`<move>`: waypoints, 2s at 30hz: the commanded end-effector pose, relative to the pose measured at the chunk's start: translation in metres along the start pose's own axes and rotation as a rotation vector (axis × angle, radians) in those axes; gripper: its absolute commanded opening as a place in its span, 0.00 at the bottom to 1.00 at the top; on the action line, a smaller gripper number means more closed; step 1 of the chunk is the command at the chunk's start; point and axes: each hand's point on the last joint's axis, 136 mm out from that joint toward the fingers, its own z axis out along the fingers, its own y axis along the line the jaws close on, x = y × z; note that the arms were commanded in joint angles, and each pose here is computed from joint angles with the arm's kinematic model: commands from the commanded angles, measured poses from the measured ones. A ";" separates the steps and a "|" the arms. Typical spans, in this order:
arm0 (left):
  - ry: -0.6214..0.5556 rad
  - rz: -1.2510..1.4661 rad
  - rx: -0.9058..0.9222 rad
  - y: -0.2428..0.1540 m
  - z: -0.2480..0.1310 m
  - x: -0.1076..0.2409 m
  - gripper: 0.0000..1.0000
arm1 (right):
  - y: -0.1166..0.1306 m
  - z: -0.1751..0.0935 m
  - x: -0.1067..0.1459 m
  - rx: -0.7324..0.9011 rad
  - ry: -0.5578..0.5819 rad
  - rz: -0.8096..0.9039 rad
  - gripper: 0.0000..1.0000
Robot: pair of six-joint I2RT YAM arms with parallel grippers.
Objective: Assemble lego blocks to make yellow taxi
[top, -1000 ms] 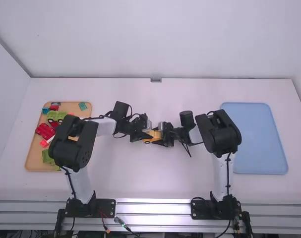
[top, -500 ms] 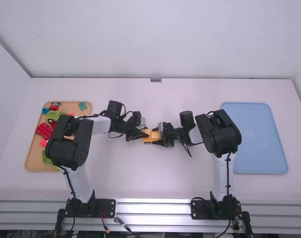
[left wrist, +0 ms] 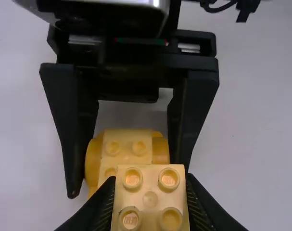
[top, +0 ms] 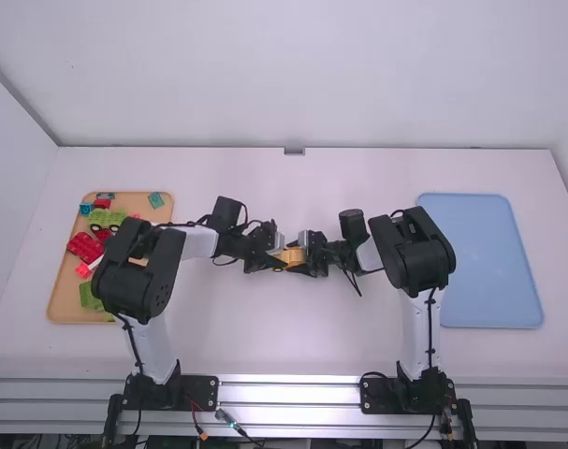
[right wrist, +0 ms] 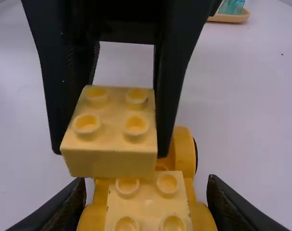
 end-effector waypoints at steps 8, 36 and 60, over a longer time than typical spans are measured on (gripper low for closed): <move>-0.011 -0.027 -0.009 0.001 -0.005 0.013 0.02 | 0.005 0.001 0.011 0.001 0.022 0.031 0.42; 0.042 0.021 0.013 -0.006 0.021 0.021 0.04 | 0.005 0.001 0.010 0.000 0.019 0.036 0.42; 0.030 -0.092 -0.022 0.026 -0.008 -0.008 0.99 | 0.005 0.001 0.011 0.001 0.022 0.038 0.41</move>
